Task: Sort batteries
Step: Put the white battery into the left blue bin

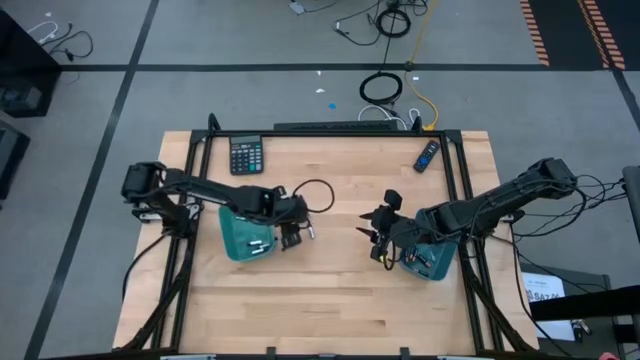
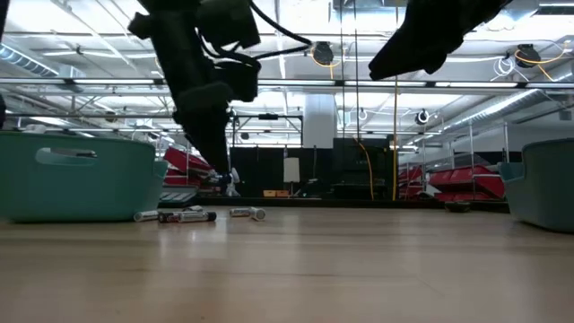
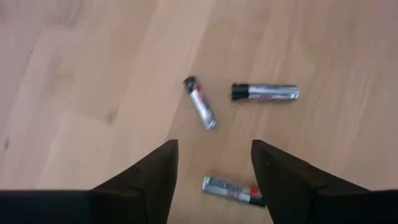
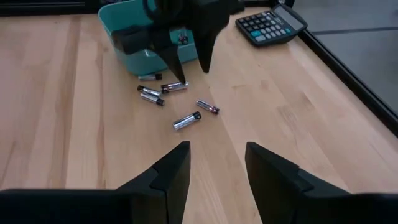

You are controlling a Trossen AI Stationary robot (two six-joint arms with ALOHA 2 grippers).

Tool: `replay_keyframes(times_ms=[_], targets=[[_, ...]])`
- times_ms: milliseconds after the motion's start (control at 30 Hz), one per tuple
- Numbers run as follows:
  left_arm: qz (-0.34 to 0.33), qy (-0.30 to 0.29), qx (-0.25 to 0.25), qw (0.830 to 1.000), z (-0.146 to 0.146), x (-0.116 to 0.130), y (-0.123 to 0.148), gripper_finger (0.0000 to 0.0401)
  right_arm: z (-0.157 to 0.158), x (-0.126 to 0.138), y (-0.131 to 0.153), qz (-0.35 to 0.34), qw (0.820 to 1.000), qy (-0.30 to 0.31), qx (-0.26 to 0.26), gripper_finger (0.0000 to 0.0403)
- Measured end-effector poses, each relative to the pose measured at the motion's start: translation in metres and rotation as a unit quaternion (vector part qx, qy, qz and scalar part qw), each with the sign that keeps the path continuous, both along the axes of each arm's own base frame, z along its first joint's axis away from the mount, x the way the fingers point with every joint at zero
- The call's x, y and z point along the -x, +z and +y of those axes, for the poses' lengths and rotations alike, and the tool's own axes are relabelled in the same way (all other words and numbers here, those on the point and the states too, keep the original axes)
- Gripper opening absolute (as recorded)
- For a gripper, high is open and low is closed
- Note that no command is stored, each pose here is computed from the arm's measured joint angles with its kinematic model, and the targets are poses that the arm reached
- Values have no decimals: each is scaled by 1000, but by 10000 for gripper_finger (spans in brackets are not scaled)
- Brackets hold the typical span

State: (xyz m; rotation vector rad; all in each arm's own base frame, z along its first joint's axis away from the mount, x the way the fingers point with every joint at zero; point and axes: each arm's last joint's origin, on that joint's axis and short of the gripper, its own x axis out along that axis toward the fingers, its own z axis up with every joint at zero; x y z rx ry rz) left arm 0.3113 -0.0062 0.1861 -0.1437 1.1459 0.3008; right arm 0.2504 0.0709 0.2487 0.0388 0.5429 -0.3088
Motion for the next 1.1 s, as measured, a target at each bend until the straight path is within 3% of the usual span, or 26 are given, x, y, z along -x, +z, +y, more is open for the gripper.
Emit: replay_keyframes(times_ms=[133,400,700,800,933,1100], targets=[[5,-36,-15,999,0,-10,-9,193,0,-1,-2,3,1000,-2,4,145],[19,-8,-18,1000,18,-19,-32,173,2,-6,-11,17,1000,-6,14,145],[30,-17,-9,999,22,-27,-53,170,2,-7,-12,21,1000,-4,21,145],[45,-20,-8,999,22,-28,-60,137,2,-7,-12,21,1000,-3,22,145],[51,-24,-6,998,21,-28,-63,31,2,-7,-12,23,999,-4,24,145],[50,-16,-10,999,21,-19,-47,22,2,-7,-13,27,999,-4,30,145]])
